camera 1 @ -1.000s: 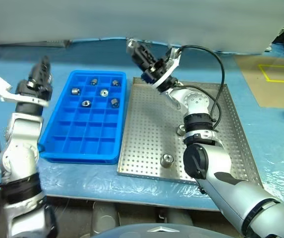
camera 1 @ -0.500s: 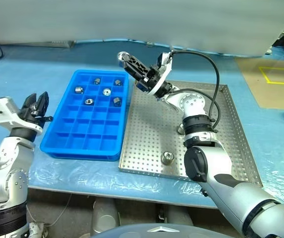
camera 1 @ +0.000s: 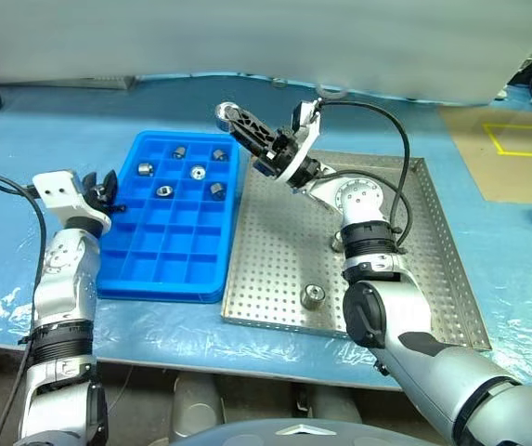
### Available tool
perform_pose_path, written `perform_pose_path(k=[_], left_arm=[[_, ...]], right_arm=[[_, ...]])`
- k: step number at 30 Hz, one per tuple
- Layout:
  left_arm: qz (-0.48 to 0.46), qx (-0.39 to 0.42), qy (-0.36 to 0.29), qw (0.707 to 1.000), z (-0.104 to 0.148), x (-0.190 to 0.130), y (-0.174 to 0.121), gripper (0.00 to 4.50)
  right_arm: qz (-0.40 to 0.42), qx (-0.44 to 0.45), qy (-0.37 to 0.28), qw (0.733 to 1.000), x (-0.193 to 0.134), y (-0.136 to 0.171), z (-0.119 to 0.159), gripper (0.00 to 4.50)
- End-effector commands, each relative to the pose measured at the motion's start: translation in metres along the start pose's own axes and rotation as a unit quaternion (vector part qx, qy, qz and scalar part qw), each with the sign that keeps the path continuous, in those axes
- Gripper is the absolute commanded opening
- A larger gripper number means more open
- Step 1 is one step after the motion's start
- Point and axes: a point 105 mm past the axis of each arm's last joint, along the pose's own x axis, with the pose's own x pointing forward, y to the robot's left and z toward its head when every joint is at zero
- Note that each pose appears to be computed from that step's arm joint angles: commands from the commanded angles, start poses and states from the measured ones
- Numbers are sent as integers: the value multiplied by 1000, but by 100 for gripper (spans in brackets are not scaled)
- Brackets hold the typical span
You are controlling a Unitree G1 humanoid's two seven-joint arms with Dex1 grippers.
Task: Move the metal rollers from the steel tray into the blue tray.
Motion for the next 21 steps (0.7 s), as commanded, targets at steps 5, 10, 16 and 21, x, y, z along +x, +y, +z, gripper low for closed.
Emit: perform_pose_path(k=[5,10,16,21], left_arm=[[-27,14,-8,999,4,3,-6,144],[-26,22,7,999,-4,0,-5,178],[-2,30,15,999,-8,-1,1,368],[-24,12,-14,1000,9,-5,-5,398]], right_arm=[[18,-31,-5,999,3,14,8,115],[15,-31,-3,999,4,12,6,115],[11,-34,5,999,4,9,2,115],[-6,-67,29,997,5,3,-7,115]])
